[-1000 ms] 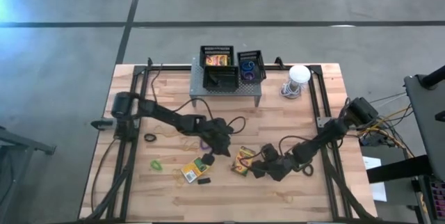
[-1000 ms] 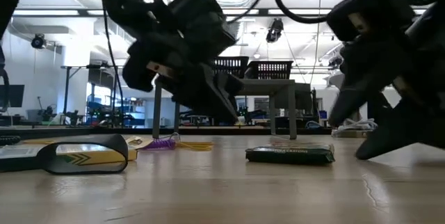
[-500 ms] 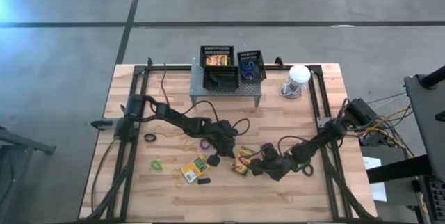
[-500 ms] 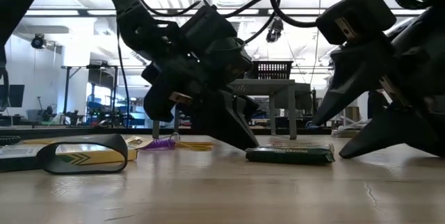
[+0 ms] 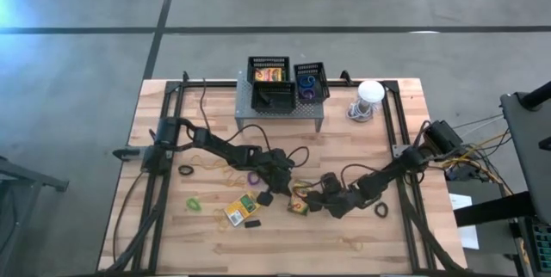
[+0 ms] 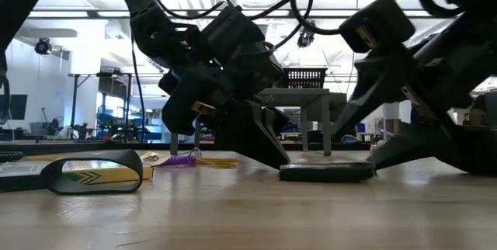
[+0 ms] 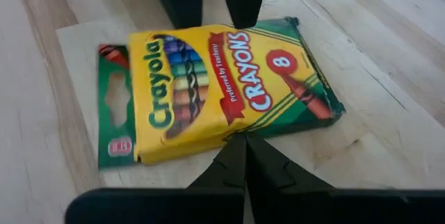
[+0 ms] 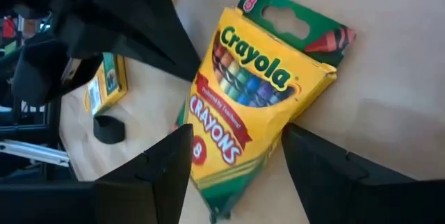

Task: Pick & Place Office Desk Supplies
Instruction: Put the crayon box in the top left black bin

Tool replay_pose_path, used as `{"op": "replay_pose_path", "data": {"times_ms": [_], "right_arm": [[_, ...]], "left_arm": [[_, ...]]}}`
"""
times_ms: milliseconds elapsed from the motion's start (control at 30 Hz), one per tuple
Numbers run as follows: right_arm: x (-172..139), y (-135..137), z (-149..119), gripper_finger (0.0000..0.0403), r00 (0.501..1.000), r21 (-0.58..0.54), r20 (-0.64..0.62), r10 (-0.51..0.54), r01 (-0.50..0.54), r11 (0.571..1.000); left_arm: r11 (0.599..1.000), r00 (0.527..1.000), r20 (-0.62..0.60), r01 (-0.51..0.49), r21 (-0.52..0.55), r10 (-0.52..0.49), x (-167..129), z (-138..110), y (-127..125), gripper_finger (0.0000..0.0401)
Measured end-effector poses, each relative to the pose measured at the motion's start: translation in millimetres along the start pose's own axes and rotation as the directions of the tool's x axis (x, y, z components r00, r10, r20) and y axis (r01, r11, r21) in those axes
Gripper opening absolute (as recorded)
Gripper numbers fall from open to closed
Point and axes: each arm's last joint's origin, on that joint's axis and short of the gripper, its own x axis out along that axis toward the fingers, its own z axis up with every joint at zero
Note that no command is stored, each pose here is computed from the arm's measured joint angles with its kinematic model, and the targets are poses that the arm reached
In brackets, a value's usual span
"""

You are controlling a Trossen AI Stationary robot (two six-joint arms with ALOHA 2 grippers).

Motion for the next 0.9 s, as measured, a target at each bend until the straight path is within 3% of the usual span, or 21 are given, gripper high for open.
{"op": "replay_pose_path", "data": {"times_ms": [167,467,667,900], "right_arm": [[2.0,5.2,4.2,0.0215,0.998,-0.076,0.066,0.017,-0.012,0.997],[-2.3,11.2,6.7,0.0215,0.995,-0.109,0.087,0.044,-0.034,0.993],[-10.4,18.4,8.2,0.0214,0.998,-0.148,0.017,0.063,-0.059,0.987],[-10.1,11.7,4.8,0.0213,0.996,-0.189,-0.079,-0.031,0.015,0.982]], "left_arm": [[1.0,1.0,0.004,0.007,-0.026,-0.007,0.1,0.3,-0.4,0.0005],[0.998,1.0,0.009,0.002,-0.057,-0.001,0.4,1.0,-0.6,0.0005],[0.998,1.0,0.011,0.0,-0.06,0.001,0.4,1.3,-0.5,0.0005],[0.996,0.998,0.06,-0.025,-0.09,0.031,0.1,6.6,1.4,0.0005]]}}
